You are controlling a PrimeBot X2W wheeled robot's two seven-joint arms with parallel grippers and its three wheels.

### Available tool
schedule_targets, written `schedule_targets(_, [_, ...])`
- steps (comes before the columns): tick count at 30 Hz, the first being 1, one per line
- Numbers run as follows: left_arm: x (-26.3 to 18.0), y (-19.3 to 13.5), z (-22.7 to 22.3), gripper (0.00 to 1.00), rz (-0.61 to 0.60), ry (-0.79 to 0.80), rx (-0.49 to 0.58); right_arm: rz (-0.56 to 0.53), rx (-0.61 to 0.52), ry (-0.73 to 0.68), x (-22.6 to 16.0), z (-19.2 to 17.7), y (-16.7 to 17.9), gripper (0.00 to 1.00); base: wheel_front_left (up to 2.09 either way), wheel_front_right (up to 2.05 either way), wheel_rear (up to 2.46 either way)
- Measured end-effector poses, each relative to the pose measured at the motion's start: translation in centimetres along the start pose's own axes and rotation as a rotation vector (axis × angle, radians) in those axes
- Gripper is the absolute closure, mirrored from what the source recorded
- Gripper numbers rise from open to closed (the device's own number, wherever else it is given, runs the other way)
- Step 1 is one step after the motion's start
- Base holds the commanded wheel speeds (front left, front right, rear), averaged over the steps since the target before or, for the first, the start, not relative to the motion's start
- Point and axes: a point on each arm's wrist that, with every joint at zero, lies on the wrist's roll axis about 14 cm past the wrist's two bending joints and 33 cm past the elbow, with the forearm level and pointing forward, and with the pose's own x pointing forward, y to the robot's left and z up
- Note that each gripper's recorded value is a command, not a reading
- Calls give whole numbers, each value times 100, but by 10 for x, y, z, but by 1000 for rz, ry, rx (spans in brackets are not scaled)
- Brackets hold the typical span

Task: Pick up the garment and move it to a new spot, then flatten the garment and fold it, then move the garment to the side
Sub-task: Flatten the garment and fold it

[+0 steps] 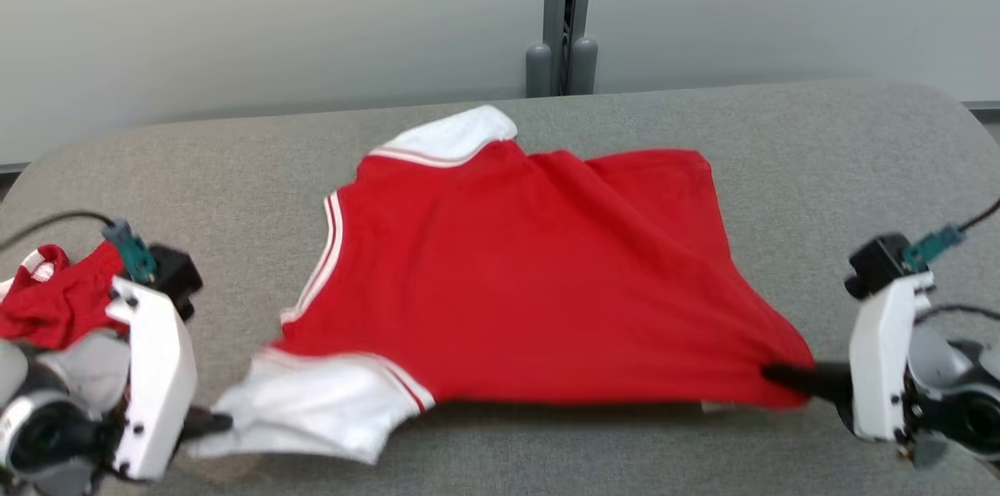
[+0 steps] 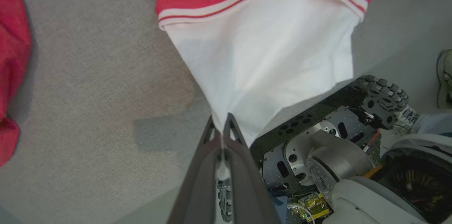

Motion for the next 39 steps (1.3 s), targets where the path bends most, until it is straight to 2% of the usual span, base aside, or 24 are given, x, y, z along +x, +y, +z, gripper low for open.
schedule_targets(6, [-3,-30,-47,100,-70,95,-22,6,39,128,-20,-50,-2,100,0,0,0])
schedule_targets(13, [-14,-43,-59,100,-94,118,-29,-10,55,156,-42,-66,-9,100,0,0,0])
schedule_targets(20, [-13,-41,-34,100,-95,109,-7,8,78,131,-37,-58,-7,100,0,0,0])
schedule_targets(25, [-7,-28,-13,100,-70,120,-11,9,105,103,-29,-45,-11,100,0,0,0])
schedule_targets(31, [17,-20,13,100,-67,168,-13,-2,146,72,-16,-26,-21,100,0,0,0])
schedule_targets(39, [47,-8,62,100,-62,155,6,-42,163,46,4,0,-36,100,0,0,0])
